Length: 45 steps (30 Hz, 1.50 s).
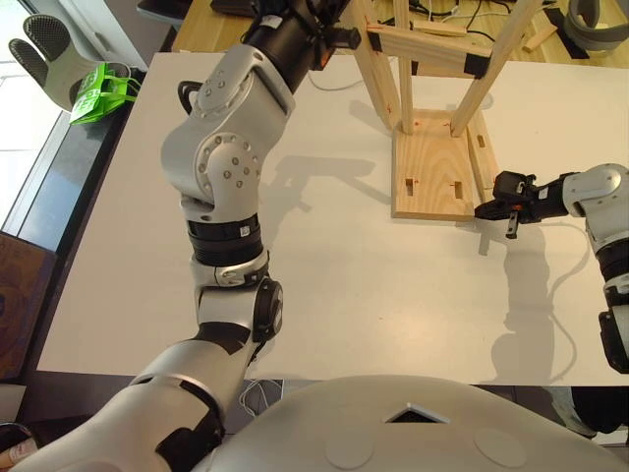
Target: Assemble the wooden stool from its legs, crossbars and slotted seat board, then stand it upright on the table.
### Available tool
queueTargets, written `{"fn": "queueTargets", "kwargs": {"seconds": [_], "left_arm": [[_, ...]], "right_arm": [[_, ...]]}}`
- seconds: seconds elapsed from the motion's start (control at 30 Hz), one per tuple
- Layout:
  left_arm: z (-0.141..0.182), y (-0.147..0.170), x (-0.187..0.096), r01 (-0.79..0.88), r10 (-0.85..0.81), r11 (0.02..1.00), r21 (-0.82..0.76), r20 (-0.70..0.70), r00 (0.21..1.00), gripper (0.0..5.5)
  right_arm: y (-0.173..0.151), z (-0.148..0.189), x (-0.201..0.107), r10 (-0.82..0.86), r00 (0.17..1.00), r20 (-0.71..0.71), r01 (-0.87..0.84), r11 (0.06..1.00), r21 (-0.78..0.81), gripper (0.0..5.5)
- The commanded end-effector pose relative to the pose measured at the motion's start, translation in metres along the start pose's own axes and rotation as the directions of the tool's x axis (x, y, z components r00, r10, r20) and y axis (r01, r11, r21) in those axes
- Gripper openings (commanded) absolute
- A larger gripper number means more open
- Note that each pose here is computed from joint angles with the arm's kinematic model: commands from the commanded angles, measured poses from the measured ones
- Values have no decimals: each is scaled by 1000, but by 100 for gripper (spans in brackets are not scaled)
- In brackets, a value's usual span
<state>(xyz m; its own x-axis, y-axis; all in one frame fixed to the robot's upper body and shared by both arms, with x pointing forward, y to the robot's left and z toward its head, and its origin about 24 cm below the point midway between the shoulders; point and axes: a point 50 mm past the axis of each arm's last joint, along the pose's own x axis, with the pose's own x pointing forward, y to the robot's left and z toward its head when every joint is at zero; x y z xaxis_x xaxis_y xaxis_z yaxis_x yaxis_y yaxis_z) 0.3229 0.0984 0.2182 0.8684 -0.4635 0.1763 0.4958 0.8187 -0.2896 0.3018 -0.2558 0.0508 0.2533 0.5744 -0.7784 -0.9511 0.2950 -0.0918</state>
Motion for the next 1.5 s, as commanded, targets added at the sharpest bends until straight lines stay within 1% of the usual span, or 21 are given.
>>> {"fn": "queueTargets", "kwargs": {"seconds": [0.03,0.1,0.17,0.27,0.37,0.57,0.67,0.7,0.8,0.9,1.0,1.17,1.37,1.5], "left_arm": [[2,-6,-2,-8,7,999,32,24,1000,102],[1,-6,-3,-25,24,998,52,24,999,102],[0,-7,-3,-41,40,997,60,22,999,102],[-6,-13,-4,-53,53,998,41,3,999,102],[-12,-18,-5,-65,65,998,23,-23,998,102],[-15,-16,-4,-94,96,995,27,-45,994,102],[-20,-18,-5,-118,122,992,47,-95,988,102],[-22,-19,-6,-127,131,991,46,-117,984,102],[-27,-25,-7,-141,145,989,39,-166,975,102],[-33,-29,-8,-162,162,987,17,-197,967,102],[-40,-31,-9,-184,180,983,3,-218,959,102],[-56,-30,-6,-208,208,978,26,-253,945,102],[-63,-31,-2,-209,210,977,29,-257,943,102],[-63,-36,2,-212,199,977,-26,-257,946,102]], "right_arm": [[-10,12,1,-40,998,43,40,999,-12,0],[-11,15,1,-45,996,78,46,999,-5,0],[-15,22,1,-67,987,144,65,998,23,0],[-19,32,3,-85,971,225,70,995,73,0],[-20,38,6,-85,965,250,59,992,109,0],[-25,53,9,-102,941,323,42,981,187,0],[-32,58,3,-172,917,358,89,967,237,0],[-37,56,-3,-243,900,363,147,951,272,0],[-42,45,-20,-384,846,368,246,896,370,0],[-35,31,-33,-450,816,362,291,862,415,0],[-29,25,-41,-492,793,358,321,838,441,0],[-13,14,-49,-542,765,348,338,798,499,0],[-4,11,-43,-559,761,330,347,780,521,0],[-2,8,-41,-570,758,316,359,770,528,0]]}}
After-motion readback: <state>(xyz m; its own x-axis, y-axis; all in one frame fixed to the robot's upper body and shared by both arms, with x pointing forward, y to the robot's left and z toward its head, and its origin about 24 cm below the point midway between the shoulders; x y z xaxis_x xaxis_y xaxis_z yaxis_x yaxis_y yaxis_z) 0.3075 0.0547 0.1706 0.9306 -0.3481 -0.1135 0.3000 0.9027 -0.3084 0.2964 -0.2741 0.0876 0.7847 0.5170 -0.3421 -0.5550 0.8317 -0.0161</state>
